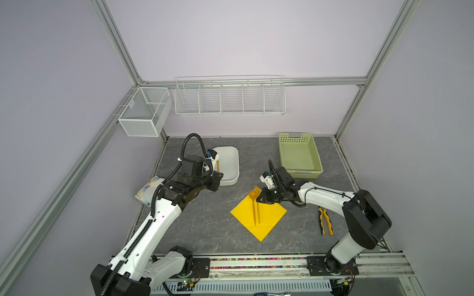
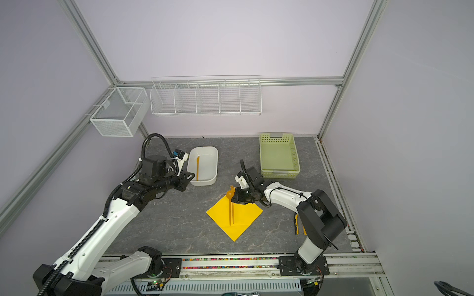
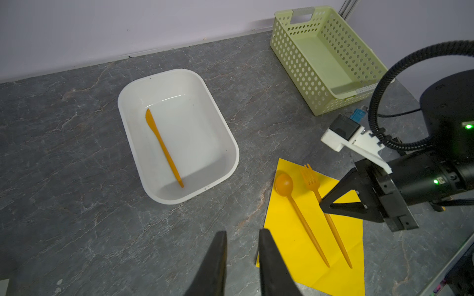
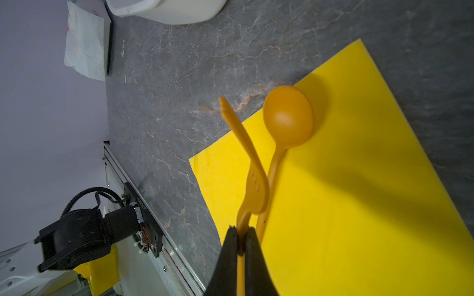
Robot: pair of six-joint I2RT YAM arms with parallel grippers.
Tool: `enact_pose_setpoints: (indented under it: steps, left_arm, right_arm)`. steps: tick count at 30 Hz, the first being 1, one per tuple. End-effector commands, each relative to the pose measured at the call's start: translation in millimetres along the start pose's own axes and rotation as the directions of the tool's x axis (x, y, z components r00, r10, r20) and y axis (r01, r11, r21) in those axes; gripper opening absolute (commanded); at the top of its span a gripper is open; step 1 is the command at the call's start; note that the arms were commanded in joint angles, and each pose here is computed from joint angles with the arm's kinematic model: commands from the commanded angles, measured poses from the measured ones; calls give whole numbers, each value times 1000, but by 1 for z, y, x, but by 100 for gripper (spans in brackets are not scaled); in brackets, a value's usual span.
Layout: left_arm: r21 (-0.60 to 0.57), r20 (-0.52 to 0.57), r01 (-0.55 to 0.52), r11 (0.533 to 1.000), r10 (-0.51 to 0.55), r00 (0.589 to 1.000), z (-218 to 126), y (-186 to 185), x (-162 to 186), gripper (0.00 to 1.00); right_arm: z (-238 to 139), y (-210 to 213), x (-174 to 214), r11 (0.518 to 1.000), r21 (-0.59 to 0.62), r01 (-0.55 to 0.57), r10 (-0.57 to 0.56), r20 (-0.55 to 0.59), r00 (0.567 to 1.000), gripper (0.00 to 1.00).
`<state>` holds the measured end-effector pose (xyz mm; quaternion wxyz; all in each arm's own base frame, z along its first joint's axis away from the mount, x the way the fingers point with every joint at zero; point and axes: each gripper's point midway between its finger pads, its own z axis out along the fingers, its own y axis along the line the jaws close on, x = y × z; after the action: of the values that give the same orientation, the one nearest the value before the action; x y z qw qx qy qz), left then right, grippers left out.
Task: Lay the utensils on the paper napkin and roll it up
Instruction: 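Lower the fork with the right gripper onto the napkin beside the spoon, then press the fork flat on the napkin with the right gripper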
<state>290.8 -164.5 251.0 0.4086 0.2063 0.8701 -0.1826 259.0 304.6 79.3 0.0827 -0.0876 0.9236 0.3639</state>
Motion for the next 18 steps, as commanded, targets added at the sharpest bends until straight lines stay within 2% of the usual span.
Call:
enact_pose_setpoints:
  steps: [1,18]
  left_arm:
    - [-11,-33,-21,1000,20,999,2,3,9,24]
    - [-24,-58,-14,1000,13,998,9,7,13,24]
  right_arm:
    - [6,-3,-4,998,-61,-30,30,0,1000,7]
    - [25,-37,-3,991,-86,-106,102,-49,994,7]
